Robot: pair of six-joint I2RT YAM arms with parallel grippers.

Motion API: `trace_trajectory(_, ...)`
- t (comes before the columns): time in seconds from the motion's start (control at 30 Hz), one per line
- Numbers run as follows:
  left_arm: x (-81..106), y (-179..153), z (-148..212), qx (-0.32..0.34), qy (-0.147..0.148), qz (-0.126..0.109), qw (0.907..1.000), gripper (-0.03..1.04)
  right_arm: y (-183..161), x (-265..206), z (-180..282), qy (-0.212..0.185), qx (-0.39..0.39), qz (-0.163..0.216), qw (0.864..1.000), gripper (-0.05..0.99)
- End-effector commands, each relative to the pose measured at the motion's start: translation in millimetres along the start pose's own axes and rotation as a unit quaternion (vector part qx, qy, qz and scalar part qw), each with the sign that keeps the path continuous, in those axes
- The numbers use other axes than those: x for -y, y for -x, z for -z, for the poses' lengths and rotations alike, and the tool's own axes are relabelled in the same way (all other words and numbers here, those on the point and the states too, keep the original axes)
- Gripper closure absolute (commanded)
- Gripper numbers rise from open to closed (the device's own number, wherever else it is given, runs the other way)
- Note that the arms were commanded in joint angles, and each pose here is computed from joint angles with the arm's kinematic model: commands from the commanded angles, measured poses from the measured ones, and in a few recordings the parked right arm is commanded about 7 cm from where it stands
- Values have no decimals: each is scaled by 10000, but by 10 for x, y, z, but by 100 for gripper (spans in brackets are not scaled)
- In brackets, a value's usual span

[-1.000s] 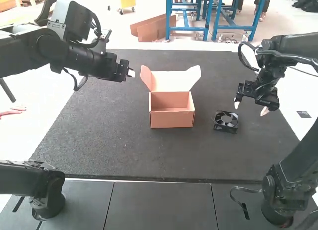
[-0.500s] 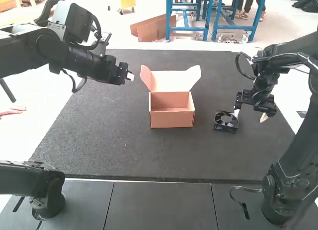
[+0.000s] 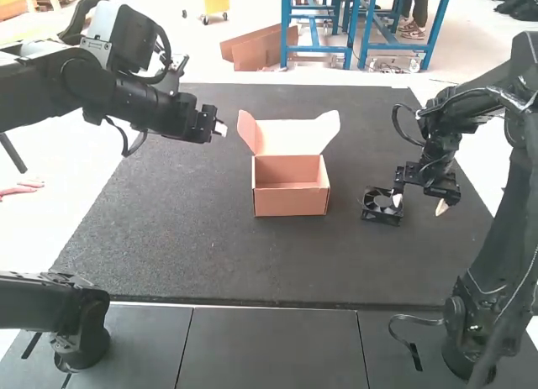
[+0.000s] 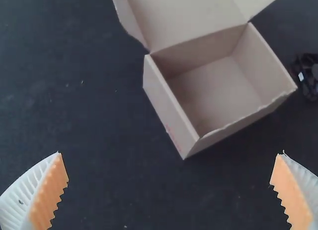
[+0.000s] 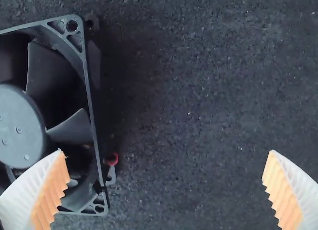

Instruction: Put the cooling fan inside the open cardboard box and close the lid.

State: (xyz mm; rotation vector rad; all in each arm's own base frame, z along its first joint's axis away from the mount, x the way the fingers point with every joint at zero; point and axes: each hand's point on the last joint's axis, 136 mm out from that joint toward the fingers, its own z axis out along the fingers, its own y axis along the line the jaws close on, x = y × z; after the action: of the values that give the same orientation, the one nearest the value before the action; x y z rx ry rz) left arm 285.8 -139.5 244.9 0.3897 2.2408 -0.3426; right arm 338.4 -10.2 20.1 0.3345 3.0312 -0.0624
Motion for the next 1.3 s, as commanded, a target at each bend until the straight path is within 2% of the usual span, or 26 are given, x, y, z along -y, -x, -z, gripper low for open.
trace_trajectory(0.0, 41, 161, 87, 221, -49, -80, 9997, 4, 129, 40, 46, -42, 137, -37, 9999, 3)
trace_trajectory(0.8, 48, 204, 123, 259, -53, -82, 9996, 4, -40, 40, -276, -173, -389, 17, 9991, 4)
trace_trajectory(1.0, 44, 210, 135, 268, -47, -78, 9996, 4, -61, 37, -316, -171, -452, 20, 9988, 13)
trace_trajectory(1.13, 45, 213, 146, 268, -47, -78, 9996, 4, -93, 41, -370, -190, -541, 25, 9984, 14)
trace_trajectory(1.2, 41, 216, 157, 269, -41, -73, 9996, 4, -119, 34, -405, -172, -608, 27, 9980, 27)
trace_trajectory(1.27, 40, 210, 161, 261, -41, -73, 9996, 4, -104, 16, -430, -129, -586, 15, 9982, 35)
